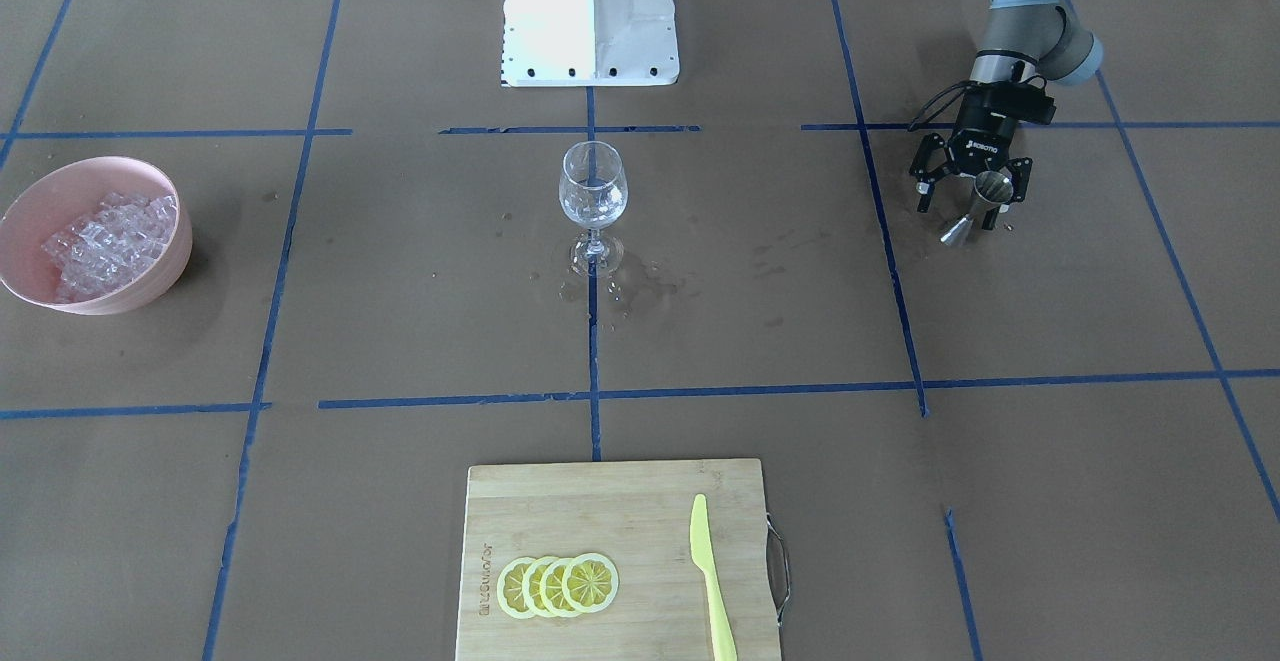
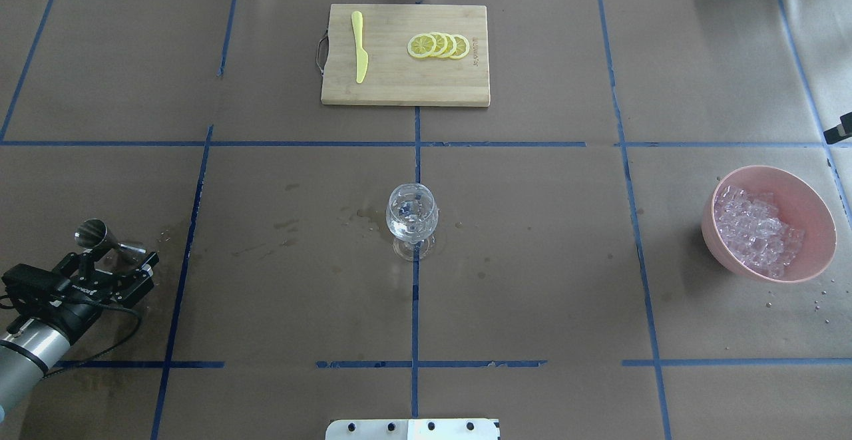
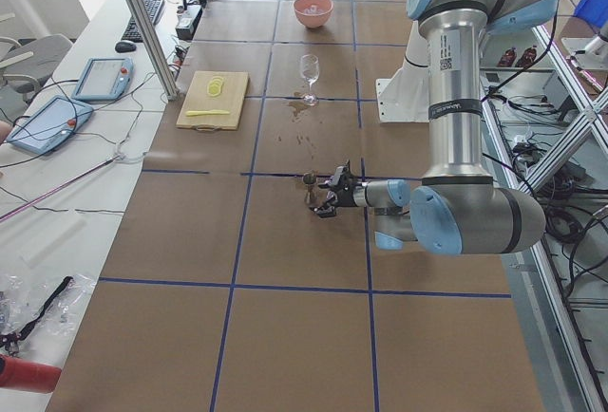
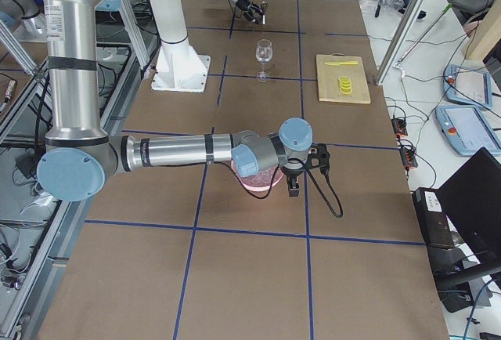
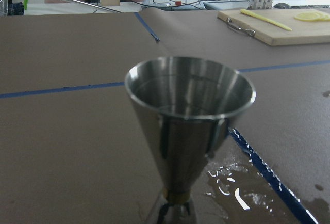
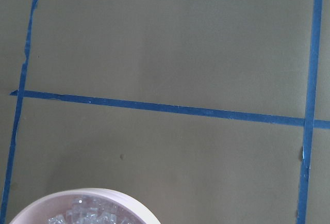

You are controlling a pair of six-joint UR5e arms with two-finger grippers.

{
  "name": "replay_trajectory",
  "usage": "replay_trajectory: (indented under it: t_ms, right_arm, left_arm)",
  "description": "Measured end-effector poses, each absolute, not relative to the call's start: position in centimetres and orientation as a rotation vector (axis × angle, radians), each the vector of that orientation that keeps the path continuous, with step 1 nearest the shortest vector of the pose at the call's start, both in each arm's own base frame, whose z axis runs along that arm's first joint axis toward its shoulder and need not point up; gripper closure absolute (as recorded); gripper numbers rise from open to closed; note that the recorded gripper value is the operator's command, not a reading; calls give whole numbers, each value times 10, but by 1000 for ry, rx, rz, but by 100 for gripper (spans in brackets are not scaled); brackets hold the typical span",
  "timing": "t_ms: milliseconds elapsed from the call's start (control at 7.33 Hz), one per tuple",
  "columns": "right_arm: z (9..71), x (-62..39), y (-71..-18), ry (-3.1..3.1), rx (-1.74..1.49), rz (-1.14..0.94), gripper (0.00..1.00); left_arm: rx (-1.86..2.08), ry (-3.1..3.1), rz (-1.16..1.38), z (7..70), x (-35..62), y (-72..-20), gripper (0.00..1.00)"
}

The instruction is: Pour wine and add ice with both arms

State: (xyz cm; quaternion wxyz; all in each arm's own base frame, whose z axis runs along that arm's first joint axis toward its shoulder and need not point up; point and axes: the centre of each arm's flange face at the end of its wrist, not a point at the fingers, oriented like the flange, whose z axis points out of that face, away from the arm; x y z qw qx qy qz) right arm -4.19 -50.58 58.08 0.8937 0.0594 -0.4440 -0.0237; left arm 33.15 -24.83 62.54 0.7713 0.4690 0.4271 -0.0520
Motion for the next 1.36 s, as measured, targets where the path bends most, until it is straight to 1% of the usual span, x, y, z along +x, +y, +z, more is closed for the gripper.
replay_trajectory:
  t_ms: [409, 682, 955, 1227, 1364]
  right_arm:
    - [583, -44, -506, -918, 118, -51, 0]
    - [576, -56, -505, -923, 102, -41, 0]
    - [545, -94, -497, -928, 57, 15, 0]
    - [527, -127, -477, -924, 32, 22, 0]
    - [529, -142, -463, -917, 26, 29, 8]
  left_arm:
    - [881, 941, 59, 626, 258, -226, 1]
    - [867, 864, 189, 635, 207, -228, 1]
    - [848, 808, 321, 649, 171, -242, 1]
    - [824, 753, 416, 669, 134, -268, 1]
    - [814, 707, 438, 672, 118, -293, 0]
